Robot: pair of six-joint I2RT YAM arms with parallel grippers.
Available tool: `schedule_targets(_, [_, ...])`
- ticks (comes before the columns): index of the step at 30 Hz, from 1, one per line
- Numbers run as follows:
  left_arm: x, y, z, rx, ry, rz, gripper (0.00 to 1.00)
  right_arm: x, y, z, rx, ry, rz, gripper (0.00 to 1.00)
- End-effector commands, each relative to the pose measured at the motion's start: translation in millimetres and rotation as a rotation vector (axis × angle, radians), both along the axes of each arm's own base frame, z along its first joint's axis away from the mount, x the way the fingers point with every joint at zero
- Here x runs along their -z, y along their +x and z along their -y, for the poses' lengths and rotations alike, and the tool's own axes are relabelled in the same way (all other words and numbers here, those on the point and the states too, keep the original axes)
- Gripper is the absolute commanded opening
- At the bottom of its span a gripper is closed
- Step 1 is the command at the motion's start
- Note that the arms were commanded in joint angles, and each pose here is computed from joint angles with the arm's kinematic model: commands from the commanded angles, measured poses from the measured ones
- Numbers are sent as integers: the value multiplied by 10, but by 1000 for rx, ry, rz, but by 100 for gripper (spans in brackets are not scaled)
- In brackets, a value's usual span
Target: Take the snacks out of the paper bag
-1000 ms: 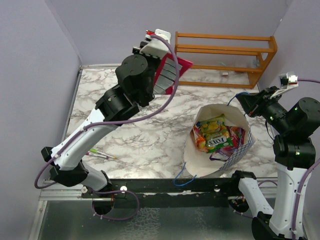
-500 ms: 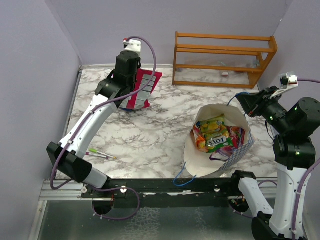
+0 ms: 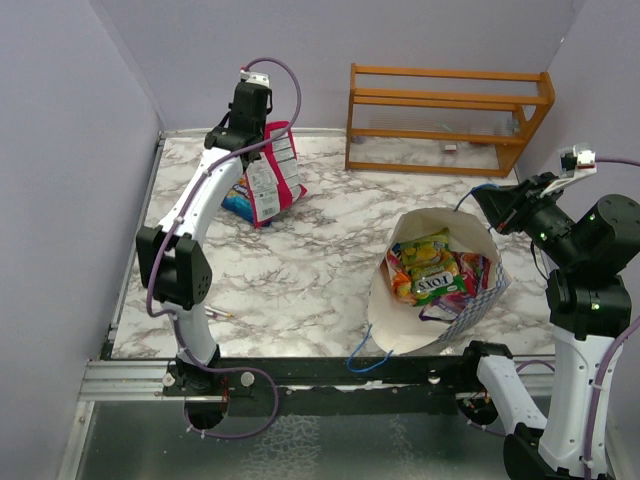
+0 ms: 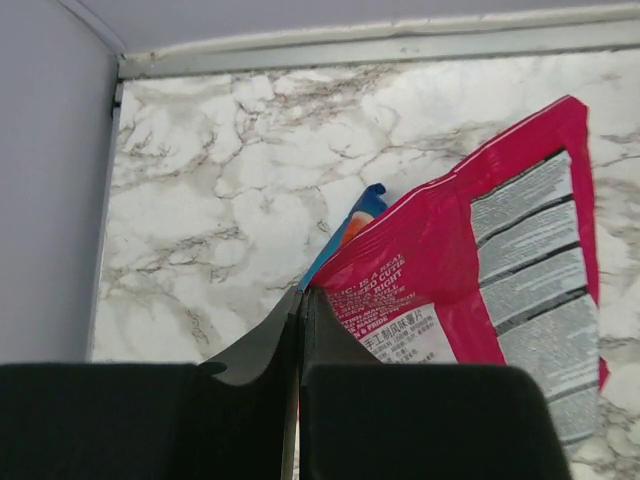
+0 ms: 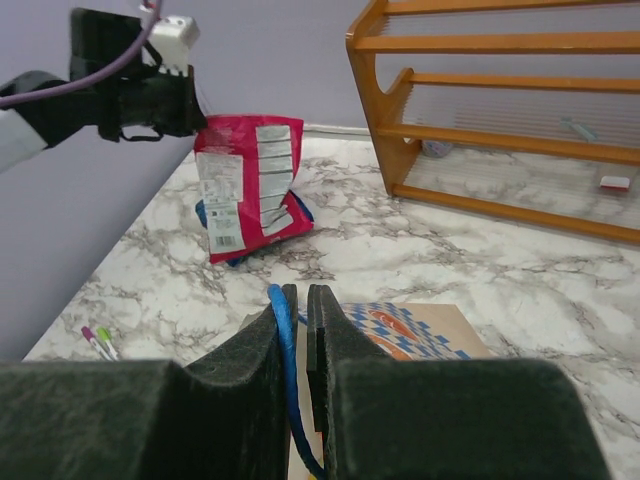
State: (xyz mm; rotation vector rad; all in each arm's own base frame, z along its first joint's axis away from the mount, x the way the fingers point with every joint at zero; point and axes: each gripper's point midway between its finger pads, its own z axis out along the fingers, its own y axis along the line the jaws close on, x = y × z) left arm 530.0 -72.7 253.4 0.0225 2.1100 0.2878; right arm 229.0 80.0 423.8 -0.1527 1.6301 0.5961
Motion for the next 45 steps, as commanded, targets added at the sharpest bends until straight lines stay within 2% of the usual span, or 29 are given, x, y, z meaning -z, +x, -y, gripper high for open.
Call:
schedule_targets(1, [371, 81, -226, -58, -15, -126, 0, -150, -45, -23, -9, -9, 35, 11])
schedule_targets(4, [467, 26, -386, -114, -11, -129, 5, -141, -36, -14, -4, -10, 33, 11])
schedule_targets(7, [558, -58, -515, -149, -31, -132, 5, -114, -21, -30, -15, -3, 30, 11])
schedule_targets(11, [453, -151, -535, -146, -103, -105, 21, -91, -8, -37, -21, -1, 26, 11])
schedule_targets(13, [232, -194, -443, -110, -179, -54, 40, -89, -3, -32, -18, -2, 26, 11])
schedule_targets(14, [102, -222, -389, -89, -215, -24, 54, -90, -7, -31, -17, -3, 27, 11])
schedule_targets(19, [-593, -564, 92, 90, -504, 107, 97, -87, -24, -21, -10, -7, 30, 11])
schedule_targets(23, [-828, -1084, 646, 304, -725, 134, 99, -85, -24, -21, -9, -5, 32, 11])
schedule_targets(25, [-789, -1389, 879, 371, -796, 122, 99, -86, -31, -34, -17, -2, 31, 11])
schedule_targets(28, [-478, -1884, 1166, 418, -852, 28, 97, -91, -48, -41, -20, -2, 33, 11])
schedule_targets(31, [-90, -2284, 1214, 392, -843, -60, 96, -79, -59, -39, -18, -2, 31, 11])
schedule_targets(34, [95, -2616, 1169, 376, -858, -117, 96, -44, -61, -47, -23, 1, 25, 11])
schedule_targets(37, [136, -2918, 1128, 372, -877, -140, 95, -28, -61, -59, -30, 7, 26, 11])
schedule_targets(40, [96, -3171, 1193, 394, -952, -159, 95, -7, -48, -69, -37, 12, 21, 11])
schedule_targets(45, [-97, -3370, 1444, 445, -1061, -170, 90, 14, -33, -73, -39, 18, 19, 11])
